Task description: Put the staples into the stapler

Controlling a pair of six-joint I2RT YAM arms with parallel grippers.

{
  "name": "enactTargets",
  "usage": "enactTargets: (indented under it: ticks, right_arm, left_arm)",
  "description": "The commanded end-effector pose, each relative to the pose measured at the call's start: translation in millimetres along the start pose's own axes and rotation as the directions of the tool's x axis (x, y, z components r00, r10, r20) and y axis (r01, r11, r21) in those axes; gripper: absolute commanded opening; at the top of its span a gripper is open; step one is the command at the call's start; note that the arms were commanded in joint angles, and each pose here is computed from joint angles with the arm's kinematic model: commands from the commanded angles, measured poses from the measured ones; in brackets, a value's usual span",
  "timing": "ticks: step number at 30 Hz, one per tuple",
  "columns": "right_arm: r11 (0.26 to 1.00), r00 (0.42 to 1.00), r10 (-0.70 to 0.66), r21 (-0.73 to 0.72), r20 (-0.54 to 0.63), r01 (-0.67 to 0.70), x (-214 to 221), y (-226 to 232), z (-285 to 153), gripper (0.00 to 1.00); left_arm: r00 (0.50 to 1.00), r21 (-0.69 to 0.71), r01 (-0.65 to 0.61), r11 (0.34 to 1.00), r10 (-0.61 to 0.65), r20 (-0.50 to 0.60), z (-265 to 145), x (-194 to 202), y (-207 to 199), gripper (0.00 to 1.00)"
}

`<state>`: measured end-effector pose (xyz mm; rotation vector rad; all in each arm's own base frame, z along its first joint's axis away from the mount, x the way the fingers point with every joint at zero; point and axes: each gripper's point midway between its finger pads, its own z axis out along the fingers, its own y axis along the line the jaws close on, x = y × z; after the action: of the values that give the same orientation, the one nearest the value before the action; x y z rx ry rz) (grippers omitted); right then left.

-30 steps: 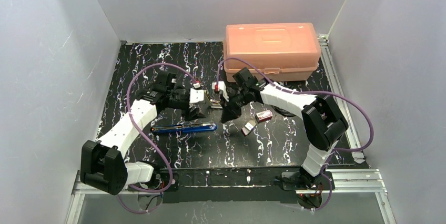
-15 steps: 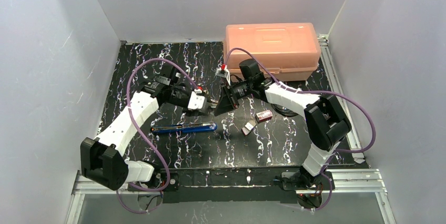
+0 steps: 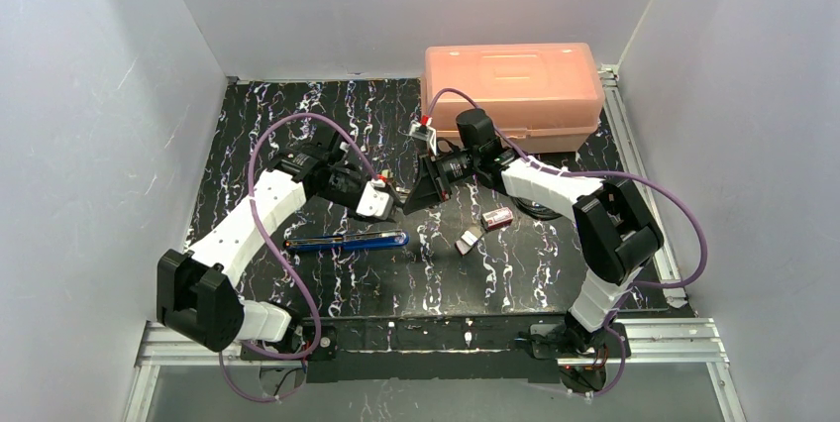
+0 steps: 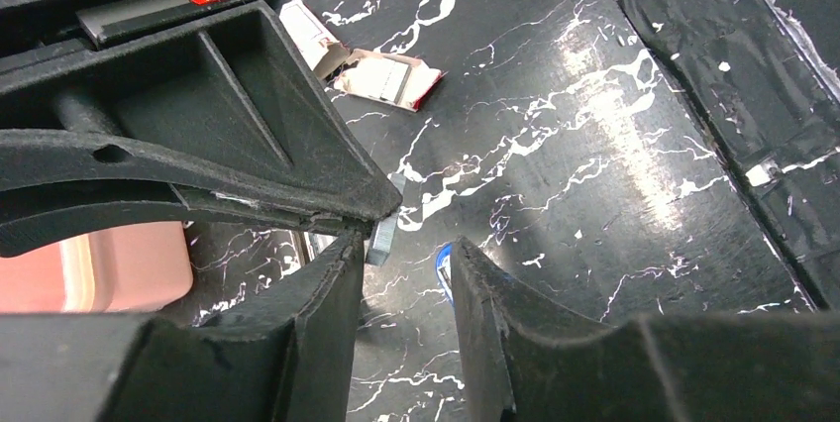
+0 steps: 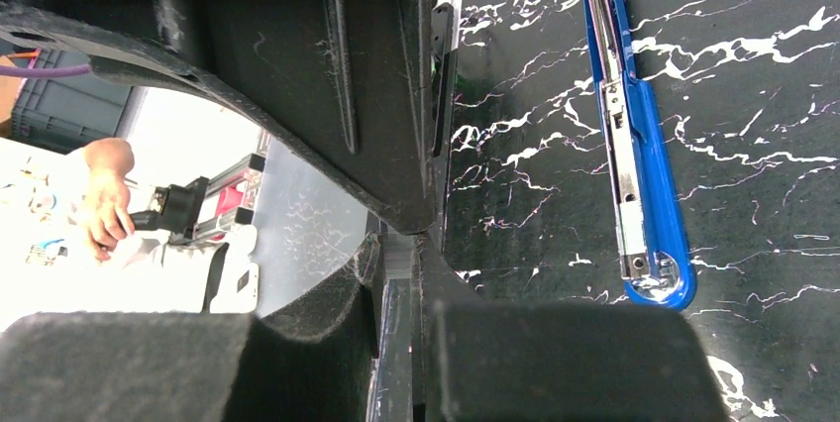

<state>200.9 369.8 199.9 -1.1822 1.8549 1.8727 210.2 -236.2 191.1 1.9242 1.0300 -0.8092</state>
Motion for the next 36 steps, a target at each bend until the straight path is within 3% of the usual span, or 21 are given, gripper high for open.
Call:
enactTargets:
  ticks: [1,26,36]
  right_arm:
    - [0.997,0.998,-0.062,-0.033,0.017,0.062,-9.2,17.2,-4.4,0.06]
    - [0.999,0.999,-0.041,-0.019,0.017,0.042,-7.0,11.3,-3.6,0.06]
    - [0.999,0.999,-0.031,-0.011,0.018,0.031,-7.3,9.9,-3.3,0.1]
  left_arm:
    - [0.999,0.001,-0.031,1.0,0.031,0.012,-0.7,-8.0,5.3,0.34]
    - [1.0,-0.001,-0.019,1.0,0.019,-0.003,3.3,-6.1,11.0,0.17]
    - [1.0,0.003,-0.017,1.0,0.017,-0.014,3.9,-4.0,7.6,0.09]
